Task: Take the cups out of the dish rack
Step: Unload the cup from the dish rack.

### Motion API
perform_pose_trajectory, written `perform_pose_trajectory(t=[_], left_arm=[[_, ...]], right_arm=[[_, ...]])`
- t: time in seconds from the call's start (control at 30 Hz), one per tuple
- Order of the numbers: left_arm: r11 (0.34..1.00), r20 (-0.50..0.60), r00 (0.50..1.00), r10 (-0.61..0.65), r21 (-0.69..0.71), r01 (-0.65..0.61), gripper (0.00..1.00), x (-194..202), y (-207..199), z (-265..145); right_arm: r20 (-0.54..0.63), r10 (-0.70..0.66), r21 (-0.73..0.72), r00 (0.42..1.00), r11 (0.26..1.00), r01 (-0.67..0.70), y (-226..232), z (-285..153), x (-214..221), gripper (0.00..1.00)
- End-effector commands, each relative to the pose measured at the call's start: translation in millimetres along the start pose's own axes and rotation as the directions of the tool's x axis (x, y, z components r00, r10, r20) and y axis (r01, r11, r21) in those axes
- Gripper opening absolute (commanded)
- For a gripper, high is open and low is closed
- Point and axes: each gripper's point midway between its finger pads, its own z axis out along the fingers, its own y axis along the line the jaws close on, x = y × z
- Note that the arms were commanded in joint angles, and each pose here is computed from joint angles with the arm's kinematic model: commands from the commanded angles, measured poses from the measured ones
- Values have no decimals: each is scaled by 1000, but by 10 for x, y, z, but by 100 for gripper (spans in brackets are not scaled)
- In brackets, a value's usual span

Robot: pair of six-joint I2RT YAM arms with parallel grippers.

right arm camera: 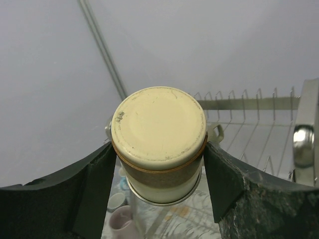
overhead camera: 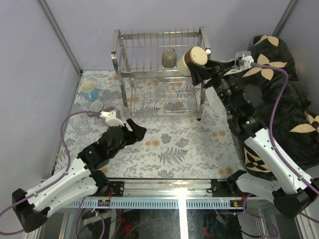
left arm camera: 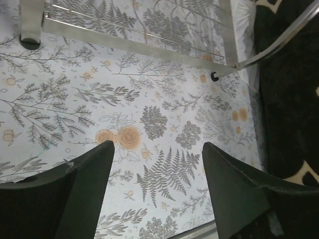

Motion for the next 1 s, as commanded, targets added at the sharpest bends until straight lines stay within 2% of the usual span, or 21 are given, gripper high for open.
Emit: perform_pose_trajectory(t=[0.0, 0.17, 0.43, 0.6, 0.97], left_arm=[[980, 41, 998, -54, 192, 46, 72, -216, -444, -146], [898, 6, 995, -104, 431, 92, 73, -193, -801, -380], [654, -5, 979, -205, 744, 141, 77, -303, -1264, -833], [520, -34, 972, -233, 840, 155, 78, -361, -1511, -960], [389, -47, 960, -274, 908, 156, 77, -591, -1924, -984]], right_arm=[[111, 180, -157, 977, 974, -162, 342, -307, -338, 0], [98, 311, -203, 945, 936, -287, 367, -653, -182, 0], [56, 459, -255, 887, 865, -432, 388, -983, 77, 0], [25, 504, -270, 863, 835, -479, 391, -1122, 222, 0], [-17, 523, -269, 852, 818, -508, 380, -1266, 412, 0]])
